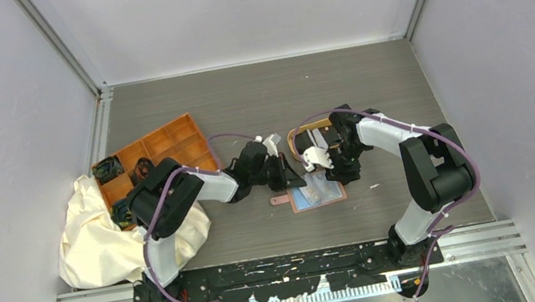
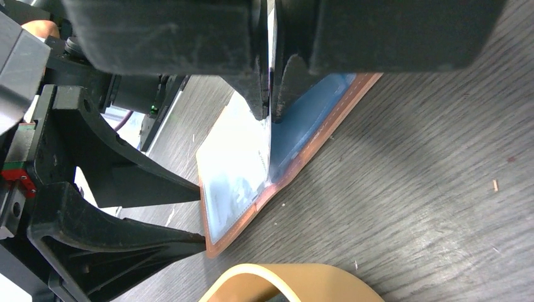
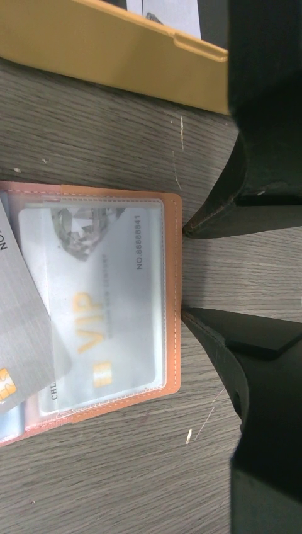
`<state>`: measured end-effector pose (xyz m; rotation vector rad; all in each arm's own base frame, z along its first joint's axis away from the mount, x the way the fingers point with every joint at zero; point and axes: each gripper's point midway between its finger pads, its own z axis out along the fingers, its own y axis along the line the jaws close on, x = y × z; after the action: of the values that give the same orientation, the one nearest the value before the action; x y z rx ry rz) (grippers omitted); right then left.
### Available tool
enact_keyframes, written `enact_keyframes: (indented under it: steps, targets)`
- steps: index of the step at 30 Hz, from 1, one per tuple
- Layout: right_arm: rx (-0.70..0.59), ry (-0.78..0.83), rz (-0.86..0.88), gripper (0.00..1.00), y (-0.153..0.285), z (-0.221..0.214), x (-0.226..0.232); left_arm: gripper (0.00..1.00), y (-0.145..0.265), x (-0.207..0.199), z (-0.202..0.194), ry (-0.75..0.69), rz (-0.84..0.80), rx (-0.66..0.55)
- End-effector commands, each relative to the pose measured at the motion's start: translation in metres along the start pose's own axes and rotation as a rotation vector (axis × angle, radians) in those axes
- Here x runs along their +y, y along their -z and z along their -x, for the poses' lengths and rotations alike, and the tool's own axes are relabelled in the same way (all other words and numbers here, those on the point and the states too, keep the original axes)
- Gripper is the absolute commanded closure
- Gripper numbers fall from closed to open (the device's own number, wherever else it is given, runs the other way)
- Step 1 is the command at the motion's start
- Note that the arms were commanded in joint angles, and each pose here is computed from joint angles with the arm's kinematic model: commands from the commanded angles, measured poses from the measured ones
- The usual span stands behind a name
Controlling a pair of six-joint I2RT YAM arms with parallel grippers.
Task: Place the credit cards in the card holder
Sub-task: Insert the credit card into the card holder.
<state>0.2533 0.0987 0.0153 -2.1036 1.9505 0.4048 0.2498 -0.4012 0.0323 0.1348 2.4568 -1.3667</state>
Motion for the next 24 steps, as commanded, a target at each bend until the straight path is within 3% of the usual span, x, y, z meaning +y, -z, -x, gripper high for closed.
enact_keyframes:
  steps: [1, 24]
  targets:
    - [-0.031, 0.010, -0.021, 0.50, 0.009, 0.012, -0.004, 1.00, 0.002, 0.001, 0.014, -0.052, 0.040, -0.050]
    - [-0.037, 0.013, -0.019, 0.50, 0.011, 0.014, -0.003, 1.00, -0.012, -0.007, -0.023, 0.054, -0.015, 0.083]
